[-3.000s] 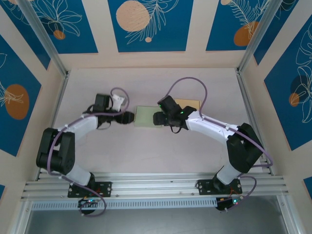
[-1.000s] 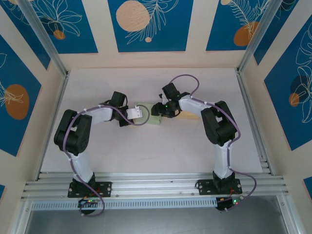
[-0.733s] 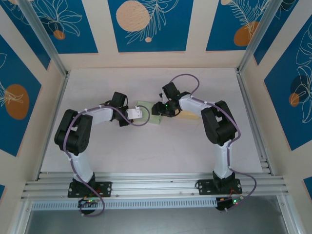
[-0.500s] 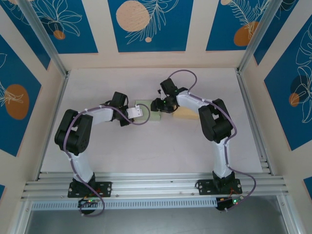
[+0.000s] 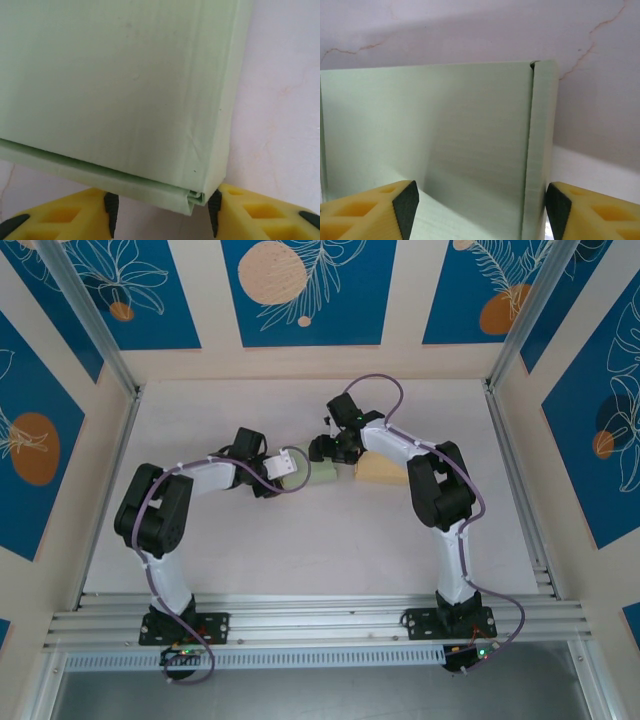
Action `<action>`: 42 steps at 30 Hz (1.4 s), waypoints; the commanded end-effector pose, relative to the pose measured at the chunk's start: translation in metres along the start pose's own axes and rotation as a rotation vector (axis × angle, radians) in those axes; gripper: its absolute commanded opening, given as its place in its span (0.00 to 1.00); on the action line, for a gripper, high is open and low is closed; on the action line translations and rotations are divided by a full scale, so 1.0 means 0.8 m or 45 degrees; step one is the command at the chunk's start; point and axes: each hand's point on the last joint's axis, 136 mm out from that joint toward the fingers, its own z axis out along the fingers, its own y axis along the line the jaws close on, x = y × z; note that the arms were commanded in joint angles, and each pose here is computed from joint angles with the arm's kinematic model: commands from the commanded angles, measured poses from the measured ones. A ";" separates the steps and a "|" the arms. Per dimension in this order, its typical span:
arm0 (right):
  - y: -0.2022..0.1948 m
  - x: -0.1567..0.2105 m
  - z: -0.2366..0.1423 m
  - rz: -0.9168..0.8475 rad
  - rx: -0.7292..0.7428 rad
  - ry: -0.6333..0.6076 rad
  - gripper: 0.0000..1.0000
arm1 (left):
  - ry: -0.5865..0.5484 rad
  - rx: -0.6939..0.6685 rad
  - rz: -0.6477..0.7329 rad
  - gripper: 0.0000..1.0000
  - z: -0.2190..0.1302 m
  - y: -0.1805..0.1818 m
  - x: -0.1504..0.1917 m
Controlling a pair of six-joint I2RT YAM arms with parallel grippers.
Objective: Fold the paper box
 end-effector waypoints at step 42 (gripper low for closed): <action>-0.257 0.087 -0.268 -0.056 0.606 -1.179 0.99 | -0.543 -1.134 -0.931 1.00 -0.238 0.019 0.142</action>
